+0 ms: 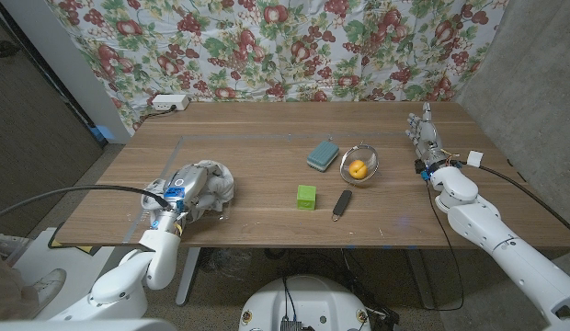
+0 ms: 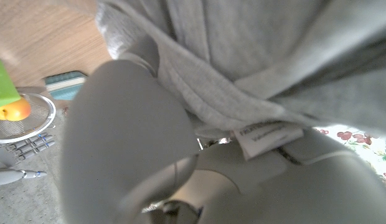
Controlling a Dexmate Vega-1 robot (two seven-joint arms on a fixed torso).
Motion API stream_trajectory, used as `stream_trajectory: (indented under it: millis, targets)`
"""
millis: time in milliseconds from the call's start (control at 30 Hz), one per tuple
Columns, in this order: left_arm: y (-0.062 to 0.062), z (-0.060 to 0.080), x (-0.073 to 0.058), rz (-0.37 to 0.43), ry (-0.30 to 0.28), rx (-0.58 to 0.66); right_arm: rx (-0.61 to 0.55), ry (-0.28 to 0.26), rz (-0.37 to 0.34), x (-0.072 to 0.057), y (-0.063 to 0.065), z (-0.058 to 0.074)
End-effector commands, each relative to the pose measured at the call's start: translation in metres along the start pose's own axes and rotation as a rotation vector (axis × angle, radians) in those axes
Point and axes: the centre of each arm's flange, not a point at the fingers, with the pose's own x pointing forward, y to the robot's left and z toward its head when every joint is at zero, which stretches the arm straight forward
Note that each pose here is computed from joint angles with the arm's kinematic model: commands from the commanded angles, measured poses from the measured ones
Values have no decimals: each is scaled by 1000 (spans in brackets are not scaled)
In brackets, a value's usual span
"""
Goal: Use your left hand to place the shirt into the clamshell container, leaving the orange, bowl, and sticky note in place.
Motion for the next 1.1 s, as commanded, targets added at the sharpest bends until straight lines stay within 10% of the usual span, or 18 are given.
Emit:
stream_trajectory:
  millis: [33,1100]
  targets:
    - [-8,1,0,-36,-5,13,5,-2,4,5,0,0]
    - [-27,-1,1,-112,-18,27,0,-17,-10,7,-5,4]
